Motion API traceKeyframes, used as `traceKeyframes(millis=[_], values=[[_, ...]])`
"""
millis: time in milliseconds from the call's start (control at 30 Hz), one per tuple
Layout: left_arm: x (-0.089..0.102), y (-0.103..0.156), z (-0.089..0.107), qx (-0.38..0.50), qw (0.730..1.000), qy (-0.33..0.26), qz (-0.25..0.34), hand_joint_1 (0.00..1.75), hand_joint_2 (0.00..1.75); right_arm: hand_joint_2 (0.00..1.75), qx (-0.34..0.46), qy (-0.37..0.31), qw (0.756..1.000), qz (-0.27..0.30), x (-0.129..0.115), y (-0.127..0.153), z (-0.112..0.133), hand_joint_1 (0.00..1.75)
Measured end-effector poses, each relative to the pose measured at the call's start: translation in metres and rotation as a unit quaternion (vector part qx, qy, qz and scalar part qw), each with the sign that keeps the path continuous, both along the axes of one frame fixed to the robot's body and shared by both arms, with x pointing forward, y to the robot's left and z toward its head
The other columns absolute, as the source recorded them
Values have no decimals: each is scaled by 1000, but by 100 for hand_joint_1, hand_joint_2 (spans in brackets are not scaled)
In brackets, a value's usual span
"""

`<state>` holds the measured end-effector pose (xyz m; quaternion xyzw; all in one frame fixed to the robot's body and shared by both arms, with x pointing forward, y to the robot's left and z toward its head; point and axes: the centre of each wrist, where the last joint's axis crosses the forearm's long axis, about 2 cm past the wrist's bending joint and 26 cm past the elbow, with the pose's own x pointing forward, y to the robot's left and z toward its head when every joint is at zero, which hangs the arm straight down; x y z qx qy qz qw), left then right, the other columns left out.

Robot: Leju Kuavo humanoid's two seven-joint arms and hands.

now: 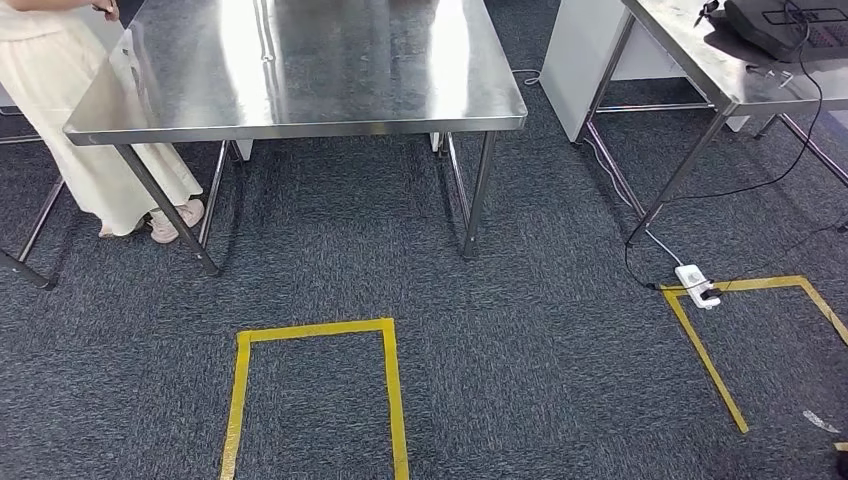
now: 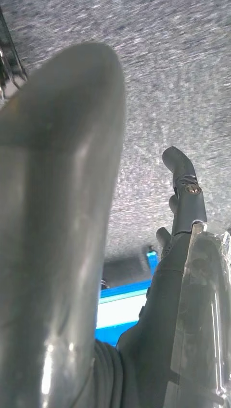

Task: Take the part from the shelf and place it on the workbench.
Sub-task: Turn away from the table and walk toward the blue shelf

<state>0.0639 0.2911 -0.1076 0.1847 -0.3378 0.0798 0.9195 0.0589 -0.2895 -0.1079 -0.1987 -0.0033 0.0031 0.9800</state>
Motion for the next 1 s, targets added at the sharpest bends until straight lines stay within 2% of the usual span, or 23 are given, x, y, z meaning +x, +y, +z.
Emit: traceKeyframes(millis=[1000], values=[[-3, 1, 0, 3, 1000, 2, 5, 0, 0, 0, 3, -6, 1000, 0, -2, 2, 0, 0]])
